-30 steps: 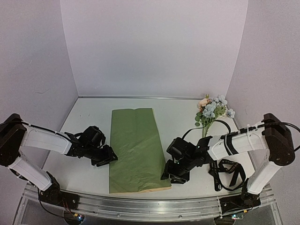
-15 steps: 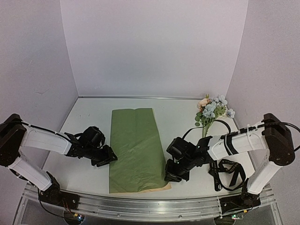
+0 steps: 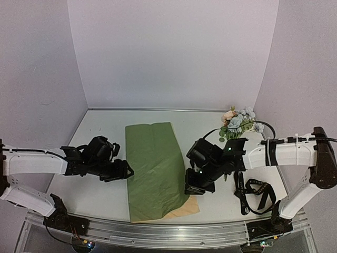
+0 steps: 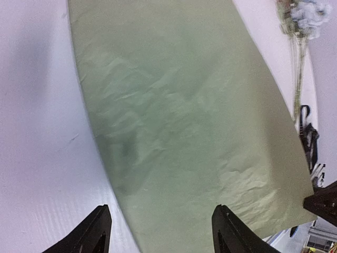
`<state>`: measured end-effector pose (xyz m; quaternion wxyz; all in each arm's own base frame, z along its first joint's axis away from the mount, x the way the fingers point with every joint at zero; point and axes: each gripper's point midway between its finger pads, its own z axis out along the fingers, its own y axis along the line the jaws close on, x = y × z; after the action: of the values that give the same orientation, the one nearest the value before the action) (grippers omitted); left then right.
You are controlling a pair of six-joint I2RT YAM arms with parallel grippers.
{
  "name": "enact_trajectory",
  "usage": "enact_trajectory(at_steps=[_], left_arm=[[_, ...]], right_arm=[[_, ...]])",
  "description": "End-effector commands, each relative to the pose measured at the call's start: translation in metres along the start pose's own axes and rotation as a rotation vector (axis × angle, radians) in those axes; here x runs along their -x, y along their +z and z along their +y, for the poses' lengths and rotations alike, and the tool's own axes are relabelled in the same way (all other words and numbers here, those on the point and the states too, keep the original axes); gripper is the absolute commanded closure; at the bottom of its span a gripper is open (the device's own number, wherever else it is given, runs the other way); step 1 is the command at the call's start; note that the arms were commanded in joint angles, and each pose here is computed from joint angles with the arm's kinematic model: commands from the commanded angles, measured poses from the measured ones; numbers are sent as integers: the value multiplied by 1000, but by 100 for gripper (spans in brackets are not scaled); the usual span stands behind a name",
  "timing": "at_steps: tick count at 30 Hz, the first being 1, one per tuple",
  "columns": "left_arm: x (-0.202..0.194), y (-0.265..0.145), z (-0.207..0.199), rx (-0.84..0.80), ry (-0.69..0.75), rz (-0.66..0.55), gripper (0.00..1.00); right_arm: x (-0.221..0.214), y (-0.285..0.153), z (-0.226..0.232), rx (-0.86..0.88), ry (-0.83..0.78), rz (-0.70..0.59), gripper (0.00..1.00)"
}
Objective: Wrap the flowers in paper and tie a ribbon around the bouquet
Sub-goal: Pick up the corner of the folded wrapping paper from the center of the board, then pass from the right arm to the left
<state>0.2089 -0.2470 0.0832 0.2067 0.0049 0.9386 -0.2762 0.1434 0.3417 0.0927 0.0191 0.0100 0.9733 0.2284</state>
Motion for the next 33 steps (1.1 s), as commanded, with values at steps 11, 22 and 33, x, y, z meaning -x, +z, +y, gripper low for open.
enact_trajectory(at_steps=[11,22,33], left_arm=[[-54,-40,-118,-91,560,-308,18],[-59,-21,-121,37,578,-394,19],[-45,-7,-147,-23,591,-424,71]], right_arm=[[35,-32,108,156,250,-70,100],[38,-30,134,183,277,-88,100],[35,-32,129,166,230,-109,99]])
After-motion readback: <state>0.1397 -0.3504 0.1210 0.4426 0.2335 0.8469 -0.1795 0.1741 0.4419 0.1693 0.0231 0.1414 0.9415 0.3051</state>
